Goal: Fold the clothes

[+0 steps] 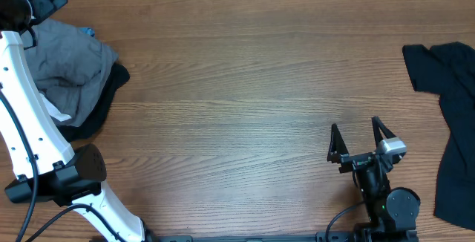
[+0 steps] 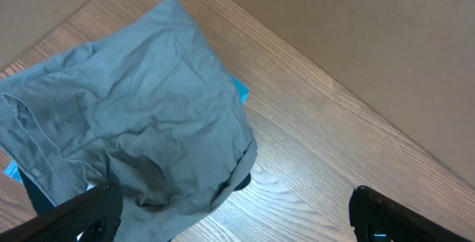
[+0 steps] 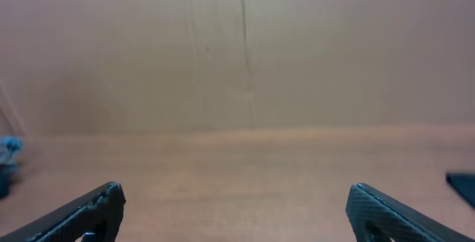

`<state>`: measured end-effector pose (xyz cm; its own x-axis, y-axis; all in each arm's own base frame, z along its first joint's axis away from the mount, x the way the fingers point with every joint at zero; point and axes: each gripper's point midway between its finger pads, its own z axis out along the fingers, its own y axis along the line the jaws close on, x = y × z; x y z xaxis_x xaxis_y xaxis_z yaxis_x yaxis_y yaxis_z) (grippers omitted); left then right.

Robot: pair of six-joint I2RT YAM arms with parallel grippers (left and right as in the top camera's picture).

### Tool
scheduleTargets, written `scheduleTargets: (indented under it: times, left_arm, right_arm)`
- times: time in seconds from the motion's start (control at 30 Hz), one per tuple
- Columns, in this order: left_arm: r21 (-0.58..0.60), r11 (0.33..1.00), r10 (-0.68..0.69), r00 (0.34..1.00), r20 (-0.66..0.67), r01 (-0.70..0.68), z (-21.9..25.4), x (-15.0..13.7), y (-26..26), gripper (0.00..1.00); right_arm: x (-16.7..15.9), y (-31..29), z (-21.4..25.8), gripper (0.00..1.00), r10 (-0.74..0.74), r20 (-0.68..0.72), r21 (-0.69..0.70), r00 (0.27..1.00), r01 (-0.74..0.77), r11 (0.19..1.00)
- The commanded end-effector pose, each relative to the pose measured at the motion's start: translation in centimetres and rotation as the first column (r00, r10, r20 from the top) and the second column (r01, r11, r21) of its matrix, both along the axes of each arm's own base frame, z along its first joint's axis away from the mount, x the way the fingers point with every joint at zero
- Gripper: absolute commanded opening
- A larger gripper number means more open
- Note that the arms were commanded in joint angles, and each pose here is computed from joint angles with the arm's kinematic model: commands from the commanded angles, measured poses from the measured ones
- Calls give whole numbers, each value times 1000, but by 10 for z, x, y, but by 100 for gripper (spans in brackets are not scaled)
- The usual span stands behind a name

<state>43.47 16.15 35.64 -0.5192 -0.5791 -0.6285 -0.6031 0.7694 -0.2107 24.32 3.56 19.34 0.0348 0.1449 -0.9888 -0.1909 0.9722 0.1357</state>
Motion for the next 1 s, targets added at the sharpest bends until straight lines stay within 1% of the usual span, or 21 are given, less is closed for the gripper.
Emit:
scheduleTargets:
  times: [0.0,0.1,0.97]
  left_arm:
    - [-2,1000,-10,1000,-8,10,-3,2,-2,100]
    - [-2,1000,-10,1000,-8,10,-3,2,-2,100]
    - [-3,1000,-10,1000,-8,10,-3,2,-2,100]
  right_arm:
    - [1,-6,-11,100,-33,-36,3,999,33,999]
    - [1,-6,-22,100,-32,-79,0,996,32,999]
    - [1,-6,-21,100,-31,-77,1,997,31,1000]
